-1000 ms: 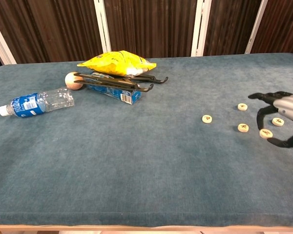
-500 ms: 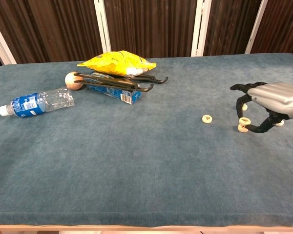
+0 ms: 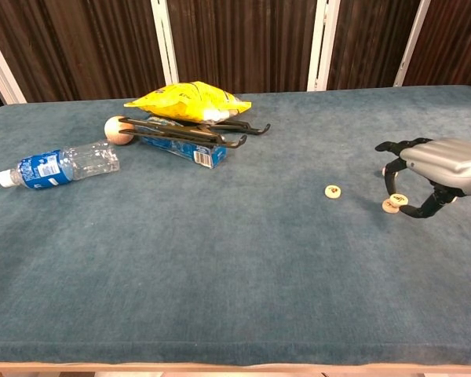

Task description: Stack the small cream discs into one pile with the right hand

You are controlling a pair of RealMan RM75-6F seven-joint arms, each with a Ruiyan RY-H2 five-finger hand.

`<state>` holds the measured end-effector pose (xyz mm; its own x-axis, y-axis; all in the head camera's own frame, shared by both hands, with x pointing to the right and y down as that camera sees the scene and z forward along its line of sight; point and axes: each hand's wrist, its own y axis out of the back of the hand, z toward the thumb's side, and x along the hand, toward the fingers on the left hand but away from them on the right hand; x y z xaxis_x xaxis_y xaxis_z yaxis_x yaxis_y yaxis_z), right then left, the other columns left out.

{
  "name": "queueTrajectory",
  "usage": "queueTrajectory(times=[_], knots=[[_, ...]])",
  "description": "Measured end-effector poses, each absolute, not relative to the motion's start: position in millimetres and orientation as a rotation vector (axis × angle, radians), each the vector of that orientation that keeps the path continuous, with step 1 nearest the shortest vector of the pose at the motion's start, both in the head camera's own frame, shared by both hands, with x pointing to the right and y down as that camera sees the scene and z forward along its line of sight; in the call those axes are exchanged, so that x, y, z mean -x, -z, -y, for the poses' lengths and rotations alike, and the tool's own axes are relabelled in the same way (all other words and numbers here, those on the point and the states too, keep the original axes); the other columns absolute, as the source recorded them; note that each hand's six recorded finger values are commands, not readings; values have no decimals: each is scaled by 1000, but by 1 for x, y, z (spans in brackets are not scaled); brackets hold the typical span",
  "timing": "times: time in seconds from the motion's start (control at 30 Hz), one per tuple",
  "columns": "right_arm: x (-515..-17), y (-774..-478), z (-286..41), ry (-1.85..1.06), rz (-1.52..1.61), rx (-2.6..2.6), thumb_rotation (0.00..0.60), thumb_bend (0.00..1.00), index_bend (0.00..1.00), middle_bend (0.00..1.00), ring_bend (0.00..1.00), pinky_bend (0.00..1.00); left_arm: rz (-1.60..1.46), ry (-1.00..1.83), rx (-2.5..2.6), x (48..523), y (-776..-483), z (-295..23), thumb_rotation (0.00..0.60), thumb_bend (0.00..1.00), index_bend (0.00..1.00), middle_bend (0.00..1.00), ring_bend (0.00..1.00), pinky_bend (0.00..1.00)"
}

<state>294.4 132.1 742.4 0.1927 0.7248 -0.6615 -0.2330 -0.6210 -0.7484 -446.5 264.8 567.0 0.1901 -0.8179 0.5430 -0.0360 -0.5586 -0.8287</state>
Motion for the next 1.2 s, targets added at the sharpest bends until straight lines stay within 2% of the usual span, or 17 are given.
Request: queueTrajectory(times=[0.47, 0.93, 1.2], knots=[[-292, -747, -131, -1547, 471, 1695, 600, 514, 612, 41, 0, 0, -806, 1440, 1775, 447, -567, -265, 600, 472, 0, 0, 0, 37], [-291, -746, -131, -1538, 473, 1700, 600, 514, 520, 41, 0, 0, -807, 1442, 1775, 448, -567, -264, 600, 473, 0, 0, 0, 37], [-299, -735, -130, -1534, 513, 1687, 600, 492, 444, 41, 0, 0, -811, 1437, 1777, 447, -566, -264, 600, 472, 0, 0, 0, 37]])
